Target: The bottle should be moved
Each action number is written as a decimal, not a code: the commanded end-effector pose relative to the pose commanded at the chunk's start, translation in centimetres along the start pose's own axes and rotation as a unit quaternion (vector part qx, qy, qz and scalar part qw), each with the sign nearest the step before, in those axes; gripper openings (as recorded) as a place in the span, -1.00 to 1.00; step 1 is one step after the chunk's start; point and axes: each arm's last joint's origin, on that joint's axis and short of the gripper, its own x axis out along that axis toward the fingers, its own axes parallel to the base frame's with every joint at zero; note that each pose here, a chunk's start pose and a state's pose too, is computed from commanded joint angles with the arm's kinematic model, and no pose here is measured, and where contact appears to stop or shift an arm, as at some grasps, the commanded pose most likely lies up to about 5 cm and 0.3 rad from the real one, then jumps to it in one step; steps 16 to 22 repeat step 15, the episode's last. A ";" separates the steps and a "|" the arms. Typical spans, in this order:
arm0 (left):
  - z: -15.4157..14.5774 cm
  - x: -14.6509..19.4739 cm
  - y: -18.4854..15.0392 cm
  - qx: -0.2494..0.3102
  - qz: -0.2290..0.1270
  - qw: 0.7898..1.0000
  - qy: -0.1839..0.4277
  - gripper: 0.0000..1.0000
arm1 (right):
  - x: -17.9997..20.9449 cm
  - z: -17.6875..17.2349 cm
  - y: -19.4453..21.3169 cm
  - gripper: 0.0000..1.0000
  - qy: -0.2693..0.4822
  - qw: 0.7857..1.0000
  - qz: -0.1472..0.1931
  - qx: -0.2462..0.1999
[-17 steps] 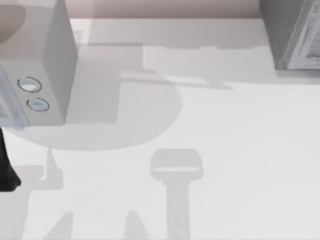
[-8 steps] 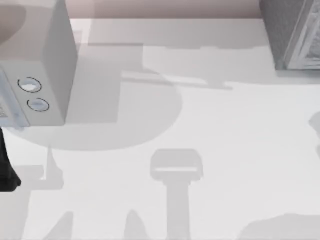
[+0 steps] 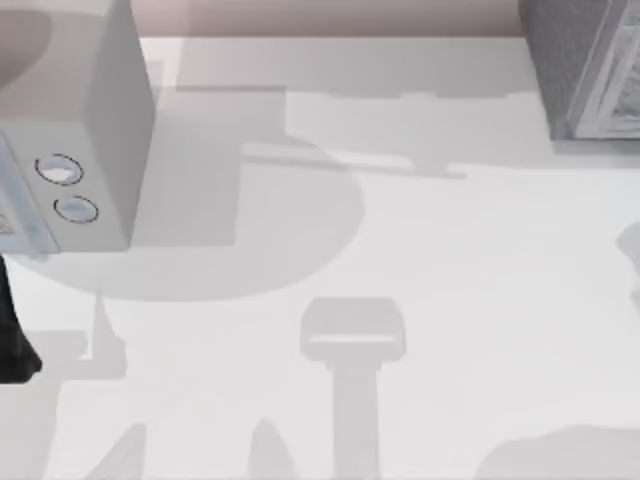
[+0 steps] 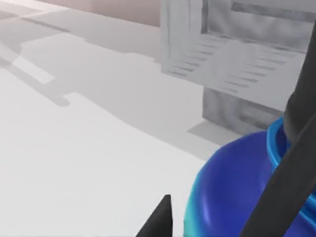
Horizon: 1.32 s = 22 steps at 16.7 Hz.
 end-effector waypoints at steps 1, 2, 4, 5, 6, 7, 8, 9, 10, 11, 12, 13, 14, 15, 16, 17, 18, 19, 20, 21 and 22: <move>0.0 0.0 0.0 0.000 0.000 1.000 0.000 1.00 | 0.0 0.0 0.0 -0.25 0.000 1.000 0.000 0.000; 0.0 0.0 0.0 0.000 0.000 1.000 0.000 1.00 | 0.0 0.0 0.0 -0.10 0.000 1.000 0.000 0.000; 0.0 0.0 0.0 0.000 0.000 1.000 0.000 1.00 | 0.0 0.0 0.0 0.21 0.000 1.000 0.000 0.000; 0.0 0.0 0.0 0.000 0.000 1.000 0.000 1.00 | 0.0 0.0 0.0 0.36 0.000 1.000 0.000 0.000; 0.0 0.0 0.0 0.000 0.000 1.000 0.000 1.00 | 0.0 0.0 0.0 0.51 0.000 1.000 0.000 0.000; 0.0 0.0 0.0 0.000 0.000 1.000 0.000 1.00 | 0.0 0.0 0.0 0.66 0.000 1.000 0.000 0.000; 0.0 0.0 0.0 0.000 0.000 1.000 0.000 1.00 | 0.0 0.0 0.0 0.81 0.000 1.000 0.000 0.000; 0.0 0.0 0.0 0.000 0.000 1.000 0.000 1.00 | 0.0 0.0 0.0 0.96 0.000 1.000 0.000 0.000; 0.0 0.0 0.0 0.000 0.000 1.000 0.000 1.00 | 0.0 0.0 0.0 1.00 0.000 1.000 0.000 0.000; 0.0 0.0 0.0 0.000 0.000 1.000 0.000 1.00 | 0.0 0.0 0.0 1.00 0.000 1.000 0.000 0.000; 0.0 0.0 0.0 0.000 0.000 1.000 0.000 1.00 | 0.0 0.0 0.0 1.00 0.000 1.000 0.000 0.000; 0.0 0.0 0.0 0.000 0.000 1.000 0.000 1.00 | 0.0 0.0 0.0 1.00 0.000 1.000 0.000 0.000; 0.0 0.0 0.0 0.000 0.000 1.000 0.000 1.00 | 0.0 0.0 0.0 1.00 0.000 1.000 0.000 0.000; 0.0 0.0 0.0 0.000 0.000 1.000 0.000 1.00 | 0.0 0.0 0.0 1.00 0.000 1.000 0.000 0.000; 0.0 0.0 0.0 0.000 0.000 1.000 0.000 1.00 | 0.0 0.0 0.0 1.00 0.000 1.000 0.000 0.000; 0.0 0.0 0.0 0.000 0.000 1.000 0.000 1.00 | 0.0 0.0 0.0 1.00 0.000 1.000 0.000 0.000; 0.0 0.0 0.0 0.000 0.000 1.000 0.000 1.00 | 0.0 0.0 0.0 1.00 0.000 1.000 0.000 0.000; 0.0 0.0 0.0 0.000 0.000 1.000 0.000 1.00 | 0.0 0.0 0.0 1.00 0.000 1.000 0.000 0.000; 0.0 0.0 0.0 0.000 0.000 1.000 0.000 1.00 | 0.0 0.0 0.0 1.00 0.000 1.000 0.000 0.000; 0.0 0.0 0.0 0.000 0.000 1.000 0.000 1.00 | 0.0 0.0 0.0 1.00 0.000 1.000 0.000 0.000; 0.0 0.0 0.0 0.000 0.000 1.000 0.000 1.00 | 0.0 0.0 0.0 1.00 0.000 1.000 0.000 0.000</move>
